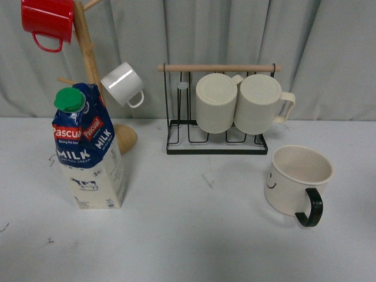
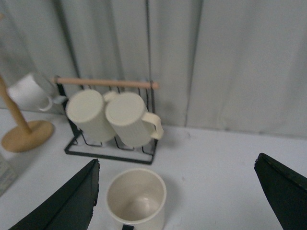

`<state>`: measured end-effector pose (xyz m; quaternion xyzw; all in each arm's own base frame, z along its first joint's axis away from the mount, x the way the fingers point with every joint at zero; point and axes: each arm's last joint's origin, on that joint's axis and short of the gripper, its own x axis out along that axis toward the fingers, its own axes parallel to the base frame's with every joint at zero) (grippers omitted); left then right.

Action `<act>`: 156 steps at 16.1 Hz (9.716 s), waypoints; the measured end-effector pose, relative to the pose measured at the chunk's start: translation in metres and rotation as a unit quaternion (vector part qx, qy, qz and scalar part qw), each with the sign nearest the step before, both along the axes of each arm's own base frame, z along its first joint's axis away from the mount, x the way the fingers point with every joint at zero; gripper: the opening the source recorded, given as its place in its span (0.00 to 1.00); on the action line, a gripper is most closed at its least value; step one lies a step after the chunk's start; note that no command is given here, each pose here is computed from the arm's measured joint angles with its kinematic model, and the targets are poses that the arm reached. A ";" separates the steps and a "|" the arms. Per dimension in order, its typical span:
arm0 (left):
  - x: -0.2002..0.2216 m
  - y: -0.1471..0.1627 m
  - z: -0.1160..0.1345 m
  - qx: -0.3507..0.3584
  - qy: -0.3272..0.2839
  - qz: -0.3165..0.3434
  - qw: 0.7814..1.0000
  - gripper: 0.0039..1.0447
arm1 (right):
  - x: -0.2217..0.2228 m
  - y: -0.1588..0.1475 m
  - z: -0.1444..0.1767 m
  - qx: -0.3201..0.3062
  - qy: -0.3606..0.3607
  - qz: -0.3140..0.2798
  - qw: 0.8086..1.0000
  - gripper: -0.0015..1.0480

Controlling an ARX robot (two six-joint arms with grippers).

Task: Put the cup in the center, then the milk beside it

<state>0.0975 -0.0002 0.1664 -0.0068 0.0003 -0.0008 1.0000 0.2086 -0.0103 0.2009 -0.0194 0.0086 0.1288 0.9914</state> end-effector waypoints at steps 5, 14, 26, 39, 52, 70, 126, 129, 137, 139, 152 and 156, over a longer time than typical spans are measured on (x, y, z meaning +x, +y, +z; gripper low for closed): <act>0.000 0.000 0.000 0.000 0.000 0.000 1.000 0.94 | 0.123 0.027 -0.053 0.051 0.271 -0.106 0.955 0.94; 0.000 0.000 0.000 0.000 0.000 0.000 1.000 0.94 | 0.163 0.041 -0.093 0.049 0.381 -0.137 0.913 0.94; 0.000 0.000 0.000 0.000 0.000 0.000 1.000 0.94 | 0.166 0.045 -0.103 0.057 0.396 -0.133 0.907 0.46; 0.000 0.000 0.000 0.000 0.000 0.000 1.000 0.94 | 0.150 0.139 -0.072 0.067 0.414 -0.084 0.904 0.03; 0.000 0.000 0.000 0.000 0.000 0.000 1.000 0.94 | 0.166 0.152 -0.093 0.055 0.425 -0.123 0.895 0.03; 0.000 0.000 0.000 0.000 0.000 0.000 1.000 0.94 | 0.057 0.054 0.013 0.104 0.011 -0.100 0.989 0.70; 0.125 -0.016 0.103 -0.015 0.166 -0.119 0.979 0.94 | -0.111 0.010 -0.034 0.022 -0.010 -0.131 0.991 0.94; 0.177 -0.040 0.101 0.005 0.194 -0.144 0.970 0.94 | -0.111 0.010 -0.034 0.022 -0.010 -0.131 0.991 0.94; 0.216 -0.075 0.055 0.039 0.244 -0.159 0.956 0.94 | -0.111 0.010 -0.034 0.023 -0.010 -0.131 0.991 0.94; 0.227 -0.066 0.047 0.043 0.243 -0.119 0.962 0.94 | -0.111 0.010 -0.034 0.022 -0.010 -0.131 0.991 0.94; 0.250 -0.036 0.041 -0.026 0.244 -0.073 0.967 0.94 | -0.111 0.010 -0.034 0.022 -0.010 -0.131 0.991 0.94; 0.250 -0.035 0.043 -0.021 0.235 -0.082 0.968 0.94 | -0.111 0.010 -0.034 0.022 -0.010 -0.131 0.991 0.94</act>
